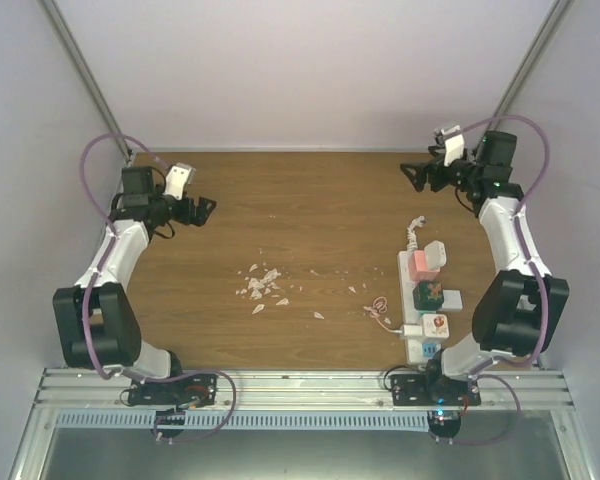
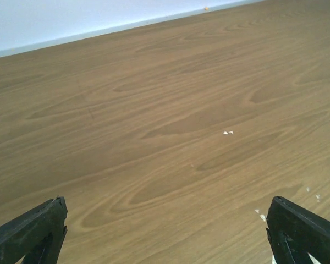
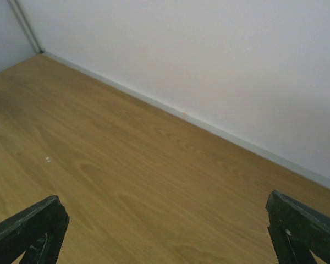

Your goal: Pull the plug off the socket

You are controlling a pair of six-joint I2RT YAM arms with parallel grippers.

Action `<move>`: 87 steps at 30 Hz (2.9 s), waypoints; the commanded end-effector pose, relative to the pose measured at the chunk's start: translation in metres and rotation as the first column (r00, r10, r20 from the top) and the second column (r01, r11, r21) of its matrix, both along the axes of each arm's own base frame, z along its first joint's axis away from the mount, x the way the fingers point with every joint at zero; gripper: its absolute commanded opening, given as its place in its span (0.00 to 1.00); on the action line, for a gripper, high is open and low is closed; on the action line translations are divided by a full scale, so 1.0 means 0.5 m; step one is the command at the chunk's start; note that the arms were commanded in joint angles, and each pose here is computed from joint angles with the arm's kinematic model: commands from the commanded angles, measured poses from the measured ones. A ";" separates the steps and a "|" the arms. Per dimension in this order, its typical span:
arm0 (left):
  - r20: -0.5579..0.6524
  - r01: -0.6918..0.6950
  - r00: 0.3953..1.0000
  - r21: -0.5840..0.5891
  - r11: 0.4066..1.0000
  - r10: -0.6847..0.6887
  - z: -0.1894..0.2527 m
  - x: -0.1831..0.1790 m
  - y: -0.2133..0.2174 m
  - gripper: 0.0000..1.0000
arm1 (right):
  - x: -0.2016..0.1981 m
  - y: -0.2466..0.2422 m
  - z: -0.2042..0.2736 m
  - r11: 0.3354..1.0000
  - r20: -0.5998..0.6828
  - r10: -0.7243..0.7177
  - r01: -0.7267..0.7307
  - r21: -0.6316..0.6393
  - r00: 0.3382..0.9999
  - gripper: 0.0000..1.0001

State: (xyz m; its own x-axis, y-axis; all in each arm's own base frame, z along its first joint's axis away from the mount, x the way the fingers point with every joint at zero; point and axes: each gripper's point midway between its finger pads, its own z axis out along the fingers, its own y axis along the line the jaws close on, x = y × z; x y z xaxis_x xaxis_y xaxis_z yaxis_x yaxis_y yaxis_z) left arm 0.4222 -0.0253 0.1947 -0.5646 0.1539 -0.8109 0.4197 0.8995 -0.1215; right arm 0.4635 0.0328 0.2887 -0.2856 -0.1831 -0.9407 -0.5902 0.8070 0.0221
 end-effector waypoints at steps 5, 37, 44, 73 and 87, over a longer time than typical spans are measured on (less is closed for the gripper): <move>0.137 0.016 0.990 0.054 0.998 -0.023 0.044 -0.015 -0.054 0.99 | -0.067 0.055 -0.004 0.995 -0.134 0.010 -0.024 -0.101 0.991 1.00; 0.221 0.033 0.974 0.065 0.997 -0.046 0.071 -0.008 -0.109 0.99 | -0.520 -0.090 -0.289 0.831 -0.605 -0.365 -0.045 -0.554 0.707 0.93; 0.210 0.028 0.977 0.065 0.997 -0.041 0.063 -0.005 -0.108 0.99 | -0.529 -0.074 -0.339 0.862 -0.663 -0.343 -0.057 -0.504 0.666 0.90; 0.197 -0.013 0.980 0.064 0.998 0.000 0.060 0.001 -0.096 0.99 | -0.501 -0.064 -0.412 0.887 -0.708 -0.318 -0.066 -0.457 0.631 0.64; 0.189 -0.011 0.982 0.054 0.998 0.001 0.059 0.004 -0.098 0.99 | -0.518 -0.078 -0.421 0.866 -0.701 -0.353 -0.068 -0.495 0.620 0.74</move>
State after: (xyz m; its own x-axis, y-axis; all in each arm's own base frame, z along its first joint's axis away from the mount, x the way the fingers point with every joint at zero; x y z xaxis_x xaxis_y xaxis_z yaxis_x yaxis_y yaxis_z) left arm 0.4175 -0.0701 0.2117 -0.4489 0.2079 -0.8691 0.4198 0.9076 0.0003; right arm 0.2106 -0.0046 0.0915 -0.8965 -0.3826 -0.2232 -0.3969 0.9176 0.0209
